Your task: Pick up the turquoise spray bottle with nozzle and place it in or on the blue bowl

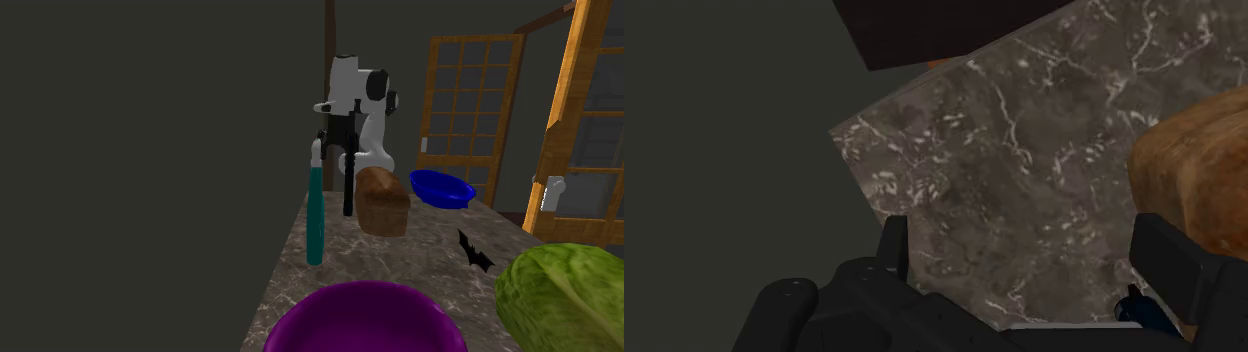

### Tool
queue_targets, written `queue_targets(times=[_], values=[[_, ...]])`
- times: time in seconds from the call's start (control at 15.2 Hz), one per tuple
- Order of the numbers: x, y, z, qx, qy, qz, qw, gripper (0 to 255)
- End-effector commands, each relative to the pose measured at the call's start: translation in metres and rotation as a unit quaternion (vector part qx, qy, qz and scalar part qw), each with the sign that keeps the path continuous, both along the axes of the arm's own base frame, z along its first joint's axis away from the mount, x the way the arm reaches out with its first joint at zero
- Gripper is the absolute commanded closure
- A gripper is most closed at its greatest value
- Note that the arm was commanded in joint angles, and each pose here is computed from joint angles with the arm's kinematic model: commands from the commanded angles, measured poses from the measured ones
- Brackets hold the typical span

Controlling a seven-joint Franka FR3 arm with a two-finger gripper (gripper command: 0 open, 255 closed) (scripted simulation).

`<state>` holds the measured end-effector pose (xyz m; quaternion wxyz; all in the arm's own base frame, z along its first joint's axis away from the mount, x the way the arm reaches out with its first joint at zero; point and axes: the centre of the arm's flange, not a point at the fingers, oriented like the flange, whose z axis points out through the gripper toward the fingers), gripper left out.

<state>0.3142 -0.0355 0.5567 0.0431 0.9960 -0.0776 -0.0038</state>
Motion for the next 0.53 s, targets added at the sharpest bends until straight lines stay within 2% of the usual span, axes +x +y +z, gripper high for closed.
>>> queue_targets(times=[0.0,0.2,0.46], values=[[0.000,0.000,0.000,0.000,0.000,0.000,1.0000,0],[0.030,-0.002,-0.007,0.007,-0.028,0.025,0.9993,0],[0.070,-0.003,-0.013,0.017,-0.066,0.059,0.9959,0]])
